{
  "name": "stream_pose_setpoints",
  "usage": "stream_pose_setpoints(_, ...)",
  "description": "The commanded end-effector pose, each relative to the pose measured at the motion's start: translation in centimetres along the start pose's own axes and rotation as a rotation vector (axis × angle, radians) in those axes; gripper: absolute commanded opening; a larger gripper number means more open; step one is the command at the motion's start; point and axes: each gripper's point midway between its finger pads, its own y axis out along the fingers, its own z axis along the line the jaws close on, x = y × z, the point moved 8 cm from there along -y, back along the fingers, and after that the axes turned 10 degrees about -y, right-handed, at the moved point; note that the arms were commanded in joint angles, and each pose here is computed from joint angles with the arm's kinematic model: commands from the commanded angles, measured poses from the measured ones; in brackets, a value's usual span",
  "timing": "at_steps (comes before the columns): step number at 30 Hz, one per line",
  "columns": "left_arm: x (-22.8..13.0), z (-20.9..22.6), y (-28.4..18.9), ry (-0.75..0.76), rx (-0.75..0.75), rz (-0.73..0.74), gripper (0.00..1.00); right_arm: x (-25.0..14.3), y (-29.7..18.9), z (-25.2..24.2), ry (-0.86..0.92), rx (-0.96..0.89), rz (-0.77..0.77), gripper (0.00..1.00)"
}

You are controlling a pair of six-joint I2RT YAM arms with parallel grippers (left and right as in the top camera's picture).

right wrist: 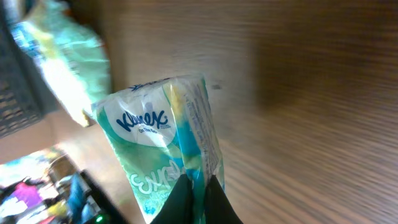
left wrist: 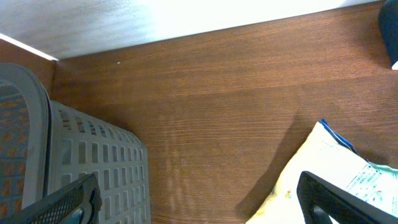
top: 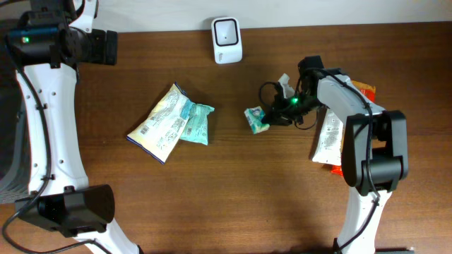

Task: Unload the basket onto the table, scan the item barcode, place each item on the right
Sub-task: 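Lift tissue pack with right gripper to the barcode scanner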

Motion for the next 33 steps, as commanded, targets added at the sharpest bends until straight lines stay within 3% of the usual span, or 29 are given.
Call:
stream_pose_setpoints(1,0.2,0.1,-0.4,0.012,-0.001,-0.012,0.99,0.0,0.0,1.8,-0.090,0.177,-0.018,0.04)
stream_pose_setpoints(7,0.2,0.1,-0.4,0.012,0.000,-0.012,0.99,0.6,-1.7,3.2,-0.163,0.438,-0.104,0.04)
stream_pose_setpoints(17,0.2,0.1,-0.4,0.013,-0.002,-0.012,0.99,1.0,-4.1,4.3,-0.216,0.599,-0.189,0.04)
stream_pose_setpoints(20,0.2,0.1,-0.4,0.012,-0.001,-0.012,0.99,1.2,-6.8,7.2,-0.308,0.585,-0.232,0.04)
stream_pose_setpoints(22,0.2,0.1,-0.4,0.012,-0.001,-0.012,0.99,2.1,-8.8,8.9,-0.289,0.396,-0.243,0.04)
stream_pose_setpoints(24,0.2,0.1,-0.4,0.012,0.000,-0.012,0.99,3.8,-10.9,12.6,-0.314,0.033,-0.296,0.04)
stream_pose_setpoints(27,0.2,0.1,-0.4,0.012,0.000,-0.012,0.99,7.6,-12.4,17.8,-0.404,-0.721,-0.596,0.04)
stream_pose_setpoints(28,0.2,0.1,-0.4,0.012,-0.001,-0.012,0.99,8.6,-12.1,18.7,-0.437,-0.867,-0.678,0.04)
stream_pose_setpoints(31,0.2,0.1,-0.4,0.012,-0.001,-0.012,0.99,13.2,-8.8,19.8,-0.639,-1.162,-0.837,0.04)
stream_pose_setpoints(33,0.2,0.1,-0.4,0.012,-0.001,-0.012,0.99,15.9,-5.8,18.1,-0.746,-1.273,-0.850,0.04)
